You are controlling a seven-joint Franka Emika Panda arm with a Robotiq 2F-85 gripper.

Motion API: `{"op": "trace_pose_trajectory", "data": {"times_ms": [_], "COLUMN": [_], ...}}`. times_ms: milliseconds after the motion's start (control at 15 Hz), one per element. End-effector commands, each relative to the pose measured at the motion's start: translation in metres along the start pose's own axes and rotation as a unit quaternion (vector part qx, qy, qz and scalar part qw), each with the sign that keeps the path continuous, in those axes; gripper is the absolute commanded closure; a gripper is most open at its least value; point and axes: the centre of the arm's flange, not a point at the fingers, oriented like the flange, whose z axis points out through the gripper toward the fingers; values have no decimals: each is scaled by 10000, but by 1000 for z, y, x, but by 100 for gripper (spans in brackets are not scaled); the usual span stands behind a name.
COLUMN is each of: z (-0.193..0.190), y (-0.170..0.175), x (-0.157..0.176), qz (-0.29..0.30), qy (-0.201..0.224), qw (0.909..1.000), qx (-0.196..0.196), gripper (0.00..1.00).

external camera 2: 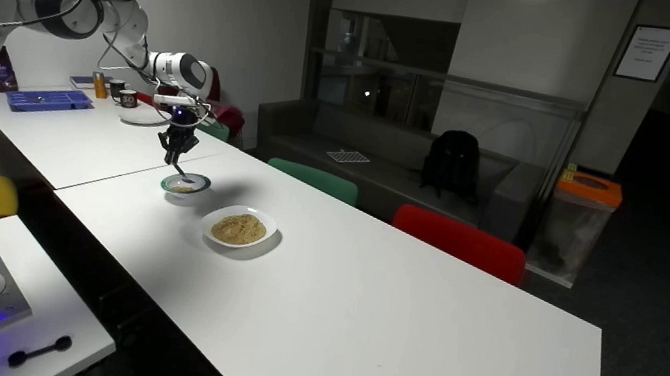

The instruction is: Spoon some contents from the white bowl into the green bowl twice

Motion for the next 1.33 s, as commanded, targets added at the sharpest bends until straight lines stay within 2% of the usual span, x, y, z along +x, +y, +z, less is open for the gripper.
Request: {"op": "trace_pose_trajectory", "data": {"times_ms": [0,600,1267], "z": [-17,-30,-26], "y": [-4,-19,-20], "x": [3,4,12], "qz": [144,253,348], "qy": [-135,-203,-317], "qw": [9996,9991,9986], "qx": [-181,-272,-253], "gripper": [97,97,97]}}
